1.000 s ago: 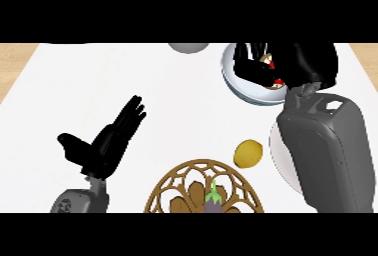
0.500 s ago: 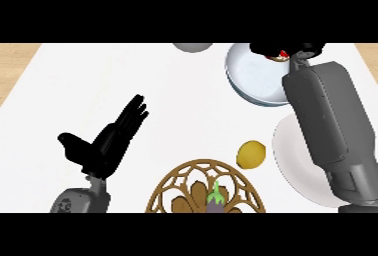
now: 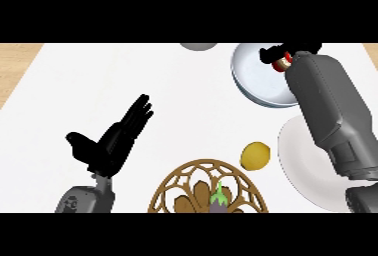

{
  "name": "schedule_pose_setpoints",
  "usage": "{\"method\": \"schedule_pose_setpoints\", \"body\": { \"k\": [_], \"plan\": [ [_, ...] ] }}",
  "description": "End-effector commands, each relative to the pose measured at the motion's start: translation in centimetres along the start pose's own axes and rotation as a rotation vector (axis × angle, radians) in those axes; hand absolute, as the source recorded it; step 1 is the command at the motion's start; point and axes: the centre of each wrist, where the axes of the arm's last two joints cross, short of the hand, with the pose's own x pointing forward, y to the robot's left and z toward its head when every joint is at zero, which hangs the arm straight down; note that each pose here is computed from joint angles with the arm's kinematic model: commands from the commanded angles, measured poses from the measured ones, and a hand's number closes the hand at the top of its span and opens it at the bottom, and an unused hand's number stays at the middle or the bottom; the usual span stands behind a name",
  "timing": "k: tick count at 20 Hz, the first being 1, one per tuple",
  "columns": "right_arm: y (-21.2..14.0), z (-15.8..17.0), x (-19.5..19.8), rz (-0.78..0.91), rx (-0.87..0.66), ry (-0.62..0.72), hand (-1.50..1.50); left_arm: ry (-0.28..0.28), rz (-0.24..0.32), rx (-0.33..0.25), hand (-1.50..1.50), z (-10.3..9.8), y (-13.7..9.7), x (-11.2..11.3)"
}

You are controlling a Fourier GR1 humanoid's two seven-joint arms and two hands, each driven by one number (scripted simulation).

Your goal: Pick the cupcake from the plate and place it in the bowl

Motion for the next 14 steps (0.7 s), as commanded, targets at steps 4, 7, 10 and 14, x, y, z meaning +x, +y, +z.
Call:
{"method": "schedule_pose_setpoints", "body": {
  "k": [4, 7, 10, 14],
  "plan": [
    [2.2, -0.4, -1.9, -0.251, 0.010, -0.036, -1.50, -0.004, -0.010, 0.021, 0.00, -1.1, 0.5, 0.8],
    [1.5, -0.5, -3.6, -0.480, -0.096, -0.046, -1.50, 0.004, 0.003, -0.004, 0.00, 0.2, 1.5, 0.4],
    [0.7, -0.3, -2.9, -0.721, -0.267, -0.102, -1.50, 0.007, -0.002, 0.014, 0.00, 0.1, 1.1, 0.4],
    [1.2, 0.3, -3.7, -0.928, -0.293, -0.249, -1.50, 0.015, 0.010, 0.074, 0.00, -0.3, 1.6, 0.3]
  ]
}}
